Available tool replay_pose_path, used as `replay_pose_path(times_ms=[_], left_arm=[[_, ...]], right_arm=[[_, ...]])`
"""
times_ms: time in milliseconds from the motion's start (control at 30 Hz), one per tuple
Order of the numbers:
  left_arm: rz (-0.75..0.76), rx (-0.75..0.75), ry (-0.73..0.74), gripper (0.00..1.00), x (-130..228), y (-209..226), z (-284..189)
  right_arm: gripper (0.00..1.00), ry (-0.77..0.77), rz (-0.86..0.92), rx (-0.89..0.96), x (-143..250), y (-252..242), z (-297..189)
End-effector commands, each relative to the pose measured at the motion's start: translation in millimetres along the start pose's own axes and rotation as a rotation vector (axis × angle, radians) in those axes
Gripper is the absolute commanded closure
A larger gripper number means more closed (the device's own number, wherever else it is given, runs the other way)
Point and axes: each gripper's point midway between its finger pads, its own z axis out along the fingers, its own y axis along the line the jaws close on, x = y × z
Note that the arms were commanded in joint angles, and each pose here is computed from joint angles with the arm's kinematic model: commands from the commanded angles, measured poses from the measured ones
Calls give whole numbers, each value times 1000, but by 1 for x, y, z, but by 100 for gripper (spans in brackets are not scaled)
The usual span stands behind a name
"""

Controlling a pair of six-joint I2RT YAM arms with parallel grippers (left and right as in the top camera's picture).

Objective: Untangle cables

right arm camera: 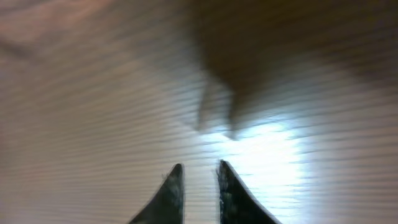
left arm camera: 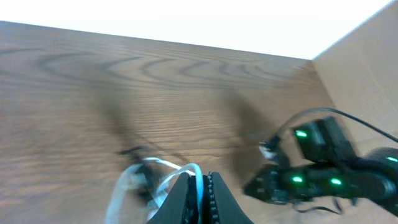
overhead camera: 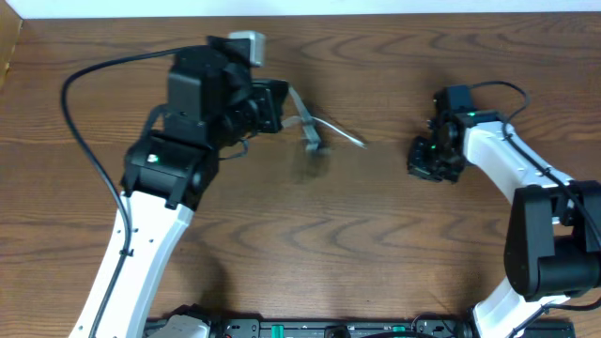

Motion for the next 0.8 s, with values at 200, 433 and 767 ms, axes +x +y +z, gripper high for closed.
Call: replay_pose_path(times_ms=[200, 433, 767], left_arm=[[-46, -81, 22, 93, 0, 32, -6], [-44, -46, 20, 93, -2, 25, -6], [-50, 91, 69, 93, 6, 2, -6]], right_arm=[[92, -58, -156, -135, -18, 3, -29], [48, -145, -512, -706, -2, 114, -94], [12, -302, -857, -864, 18, 198, -108]])
